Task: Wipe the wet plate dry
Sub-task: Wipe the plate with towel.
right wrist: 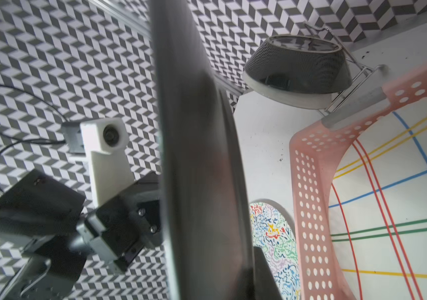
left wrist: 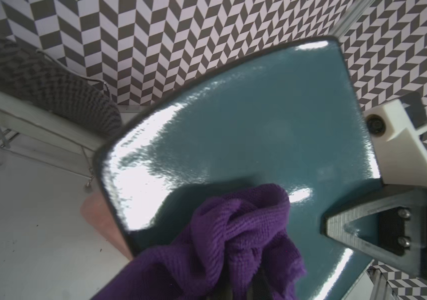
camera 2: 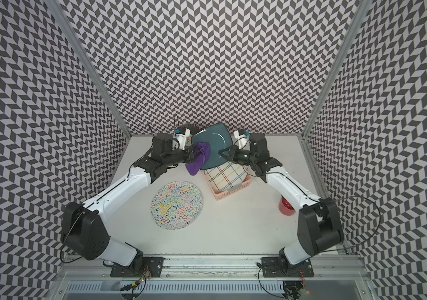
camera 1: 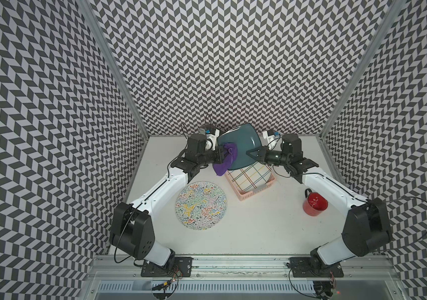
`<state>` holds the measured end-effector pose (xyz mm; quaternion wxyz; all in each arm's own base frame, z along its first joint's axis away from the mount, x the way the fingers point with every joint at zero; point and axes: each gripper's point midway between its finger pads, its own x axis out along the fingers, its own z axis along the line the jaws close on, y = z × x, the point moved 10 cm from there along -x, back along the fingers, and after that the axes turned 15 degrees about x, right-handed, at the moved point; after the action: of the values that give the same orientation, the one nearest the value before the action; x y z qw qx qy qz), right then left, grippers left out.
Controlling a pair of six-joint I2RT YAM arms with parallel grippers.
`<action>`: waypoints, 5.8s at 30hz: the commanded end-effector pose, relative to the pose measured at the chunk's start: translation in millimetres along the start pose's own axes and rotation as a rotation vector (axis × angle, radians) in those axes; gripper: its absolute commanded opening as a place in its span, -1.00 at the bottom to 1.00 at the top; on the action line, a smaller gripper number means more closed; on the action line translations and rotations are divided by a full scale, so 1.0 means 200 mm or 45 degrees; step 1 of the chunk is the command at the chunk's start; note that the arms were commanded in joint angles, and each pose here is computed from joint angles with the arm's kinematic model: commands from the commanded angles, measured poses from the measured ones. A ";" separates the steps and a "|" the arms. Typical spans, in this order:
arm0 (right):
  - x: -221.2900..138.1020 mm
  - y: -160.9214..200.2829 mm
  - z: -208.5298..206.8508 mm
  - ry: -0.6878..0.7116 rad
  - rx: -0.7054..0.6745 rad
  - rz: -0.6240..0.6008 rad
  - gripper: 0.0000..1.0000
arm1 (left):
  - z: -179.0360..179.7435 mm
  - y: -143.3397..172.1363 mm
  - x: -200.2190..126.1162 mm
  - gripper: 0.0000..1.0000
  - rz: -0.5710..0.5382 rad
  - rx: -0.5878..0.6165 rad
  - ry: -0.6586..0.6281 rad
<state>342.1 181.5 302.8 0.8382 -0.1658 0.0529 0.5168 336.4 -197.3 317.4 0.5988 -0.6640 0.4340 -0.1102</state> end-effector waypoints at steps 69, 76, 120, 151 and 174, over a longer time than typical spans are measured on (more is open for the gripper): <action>-0.54 -0.02 0.92 -0.994 -0.525 -0.172 -1.00 | 0.19 -0.30 -0.26 -1.00 -0.458 -0.563 0.314; -0.63 -0.06 0.90 -1.090 -0.475 -0.190 -1.00 | 0.16 -0.26 -0.40 -1.00 -0.752 -0.888 0.841; -0.31 -0.13 0.99 -1.086 -0.309 -0.090 -1.00 | -0.45 -0.59 -0.52 -1.00 -0.879 -0.683 1.679; -0.43 0.00 0.75 -0.738 -0.401 -0.307 -1.00 | -0.22 -0.38 -0.23 -1.00 -0.190 0.298 -0.297; -0.34 0.23 0.81 -0.828 -0.375 -0.091 -1.00 | 0.15 -0.36 -0.24 -1.00 -0.192 0.111 -0.421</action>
<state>320.8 198.4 375.8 0.8703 -0.0916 -0.0596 0.4803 335.8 -171.1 427.2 0.6736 -0.6746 0.2612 -0.1512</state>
